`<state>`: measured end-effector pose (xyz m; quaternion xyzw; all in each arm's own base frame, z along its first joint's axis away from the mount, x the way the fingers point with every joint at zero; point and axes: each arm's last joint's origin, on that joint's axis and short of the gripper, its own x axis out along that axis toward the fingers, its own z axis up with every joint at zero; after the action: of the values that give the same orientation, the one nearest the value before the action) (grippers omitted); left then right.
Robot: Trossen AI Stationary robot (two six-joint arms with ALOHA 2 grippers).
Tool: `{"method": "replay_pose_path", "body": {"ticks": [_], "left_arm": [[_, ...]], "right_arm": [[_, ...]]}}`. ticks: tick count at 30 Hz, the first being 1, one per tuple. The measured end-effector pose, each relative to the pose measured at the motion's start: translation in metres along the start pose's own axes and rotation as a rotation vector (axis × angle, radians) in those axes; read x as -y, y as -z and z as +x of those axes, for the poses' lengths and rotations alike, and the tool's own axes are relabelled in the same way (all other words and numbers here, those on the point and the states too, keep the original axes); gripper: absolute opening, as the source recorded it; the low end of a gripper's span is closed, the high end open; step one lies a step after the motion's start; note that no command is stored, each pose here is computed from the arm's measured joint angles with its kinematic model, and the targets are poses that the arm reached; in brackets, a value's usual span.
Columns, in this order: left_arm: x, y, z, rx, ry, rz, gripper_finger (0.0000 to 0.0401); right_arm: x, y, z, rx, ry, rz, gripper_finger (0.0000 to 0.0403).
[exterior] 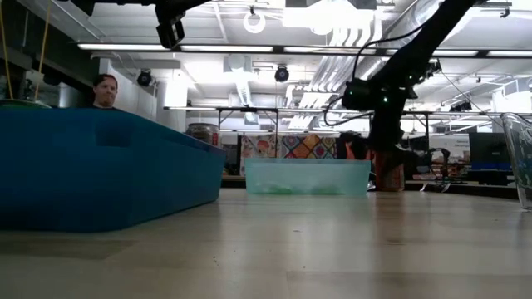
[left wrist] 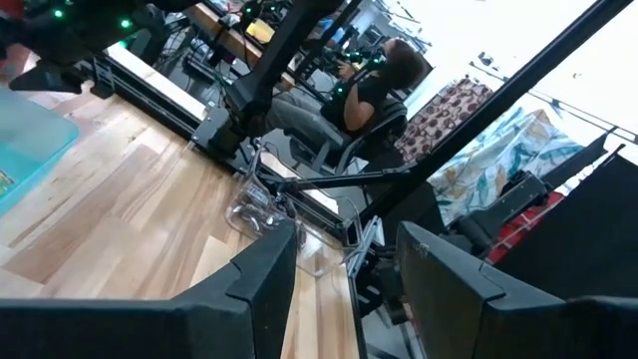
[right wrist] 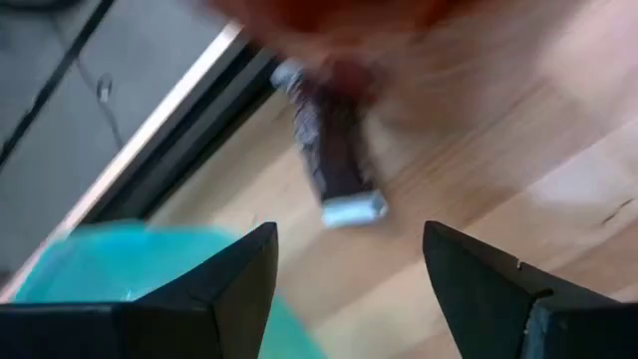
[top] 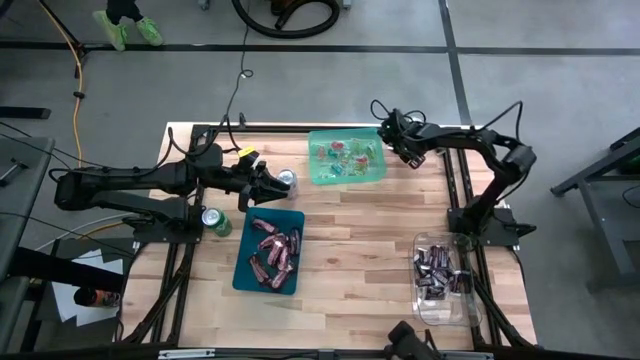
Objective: Organize candy in baskets
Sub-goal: Put the dark brown chocolate bar into the transparent bin
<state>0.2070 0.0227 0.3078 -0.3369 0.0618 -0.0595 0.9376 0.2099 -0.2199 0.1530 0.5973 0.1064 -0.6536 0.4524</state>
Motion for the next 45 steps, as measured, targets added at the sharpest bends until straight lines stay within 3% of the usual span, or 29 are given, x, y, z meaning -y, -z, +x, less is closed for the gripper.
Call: {"method": "replay_pose_path", "body": {"ticks": [9, 13, 26, 34, 45], "left_arm": [[0.0, 0.0, 0.0, 0.0, -0.001, 0.002, 0.0163], [0.0, 0.0, 0.0, 0.0, -0.001, 0.002, 0.0163], [0.0, 0.0, 0.0, 0.0, -0.001, 0.017, 0.0163], [0.0, 0.0, 0.0, 0.0, -0.002, 0.02, 0.0163], [0.0, 0.0, 0.0, 0.0, -0.002, 0.021, 0.0163]], "right_arm": [[0.0, -0.001, 0.011, 0.075, 0.017, 0.076, 0.0145], [0.0, -0.001, 0.014, 0.087, 0.021, 0.071, 0.0122], [0.0, 0.0, 0.015, 0.086, 0.019, 0.08, 0.0119], [-0.004, 0.019, 0.012, -0.009, -0.04, 0.107, 0.0119], [-0.005, 0.011, 0.012, 0.115, -0.043, 0.161, 0.0119]]}}
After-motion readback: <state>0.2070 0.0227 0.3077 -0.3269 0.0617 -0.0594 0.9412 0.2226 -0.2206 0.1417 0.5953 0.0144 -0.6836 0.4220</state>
